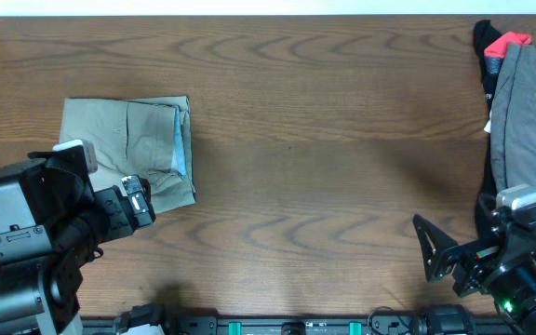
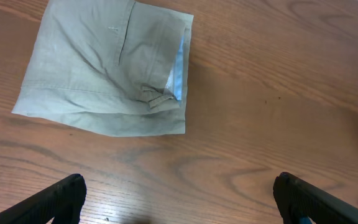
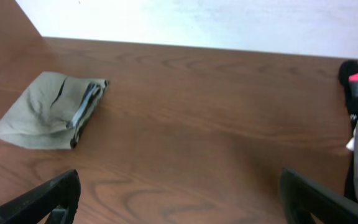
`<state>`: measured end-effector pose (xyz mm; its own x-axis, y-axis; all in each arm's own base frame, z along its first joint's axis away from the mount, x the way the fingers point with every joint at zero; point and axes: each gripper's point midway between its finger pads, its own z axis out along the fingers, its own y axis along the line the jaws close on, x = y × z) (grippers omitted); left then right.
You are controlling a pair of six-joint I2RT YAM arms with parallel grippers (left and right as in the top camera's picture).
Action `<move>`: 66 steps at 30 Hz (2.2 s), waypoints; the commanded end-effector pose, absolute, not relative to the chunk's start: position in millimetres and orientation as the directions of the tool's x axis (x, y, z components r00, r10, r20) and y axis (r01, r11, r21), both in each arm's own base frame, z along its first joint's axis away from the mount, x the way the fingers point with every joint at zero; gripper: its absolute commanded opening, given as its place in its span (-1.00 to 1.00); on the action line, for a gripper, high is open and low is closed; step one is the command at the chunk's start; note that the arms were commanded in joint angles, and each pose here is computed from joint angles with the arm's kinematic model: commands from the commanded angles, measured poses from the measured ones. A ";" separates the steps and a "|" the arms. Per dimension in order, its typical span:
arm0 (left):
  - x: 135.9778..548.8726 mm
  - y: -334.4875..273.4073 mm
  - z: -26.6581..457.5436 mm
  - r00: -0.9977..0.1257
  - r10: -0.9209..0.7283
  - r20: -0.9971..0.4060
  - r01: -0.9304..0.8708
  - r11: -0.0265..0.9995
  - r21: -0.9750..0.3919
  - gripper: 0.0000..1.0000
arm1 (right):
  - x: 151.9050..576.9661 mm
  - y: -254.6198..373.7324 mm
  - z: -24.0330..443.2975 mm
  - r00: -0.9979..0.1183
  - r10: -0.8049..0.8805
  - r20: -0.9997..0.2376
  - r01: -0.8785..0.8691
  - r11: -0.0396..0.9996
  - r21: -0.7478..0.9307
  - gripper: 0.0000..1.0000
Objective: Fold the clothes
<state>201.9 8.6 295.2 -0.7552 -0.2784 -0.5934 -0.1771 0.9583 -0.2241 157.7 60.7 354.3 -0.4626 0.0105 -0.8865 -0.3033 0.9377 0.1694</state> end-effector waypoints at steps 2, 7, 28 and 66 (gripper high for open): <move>200.7 7.1 295.3 -0.756 -0.278 -0.592 -0.174 0.958 -0.229 0.96 | 156.8 58.0 350.8 -0.472 0.007 -0.881 -0.290 0.943 0.163 0.99; 200.7 7.1 295.3 -0.756 -0.278 -0.592 -0.174 0.958 -0.229 0.96 | 156.9 57.8 350.9 -0.472 0.006 -0.882 -0.290 0.943 0.162 0.98; 200.8 -2.1 295.3 -0.768 -0.244 -0.592 -0.130 0.965 -0.229 0.96 | 169.7 28.5 331.4 -0.285 0.058 -0.957 -0.146 0.984 0.103 0.99; 200.8 -2.1 295.3 -0.768 -0.244 -0.592 -0.130 0.965 -0.229 0.96 | 207.9 34.2 108.8 -0.438 0.095 -0.894 -0.162 0.970 0.182 0.99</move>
<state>201.5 -0.6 294.2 -0.7697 -0.2445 -0.5898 -0.1348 0.9652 -0.2242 208.0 33.4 108.2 -0.4427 0.0796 -0.8931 -0.1625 0.9724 0.1672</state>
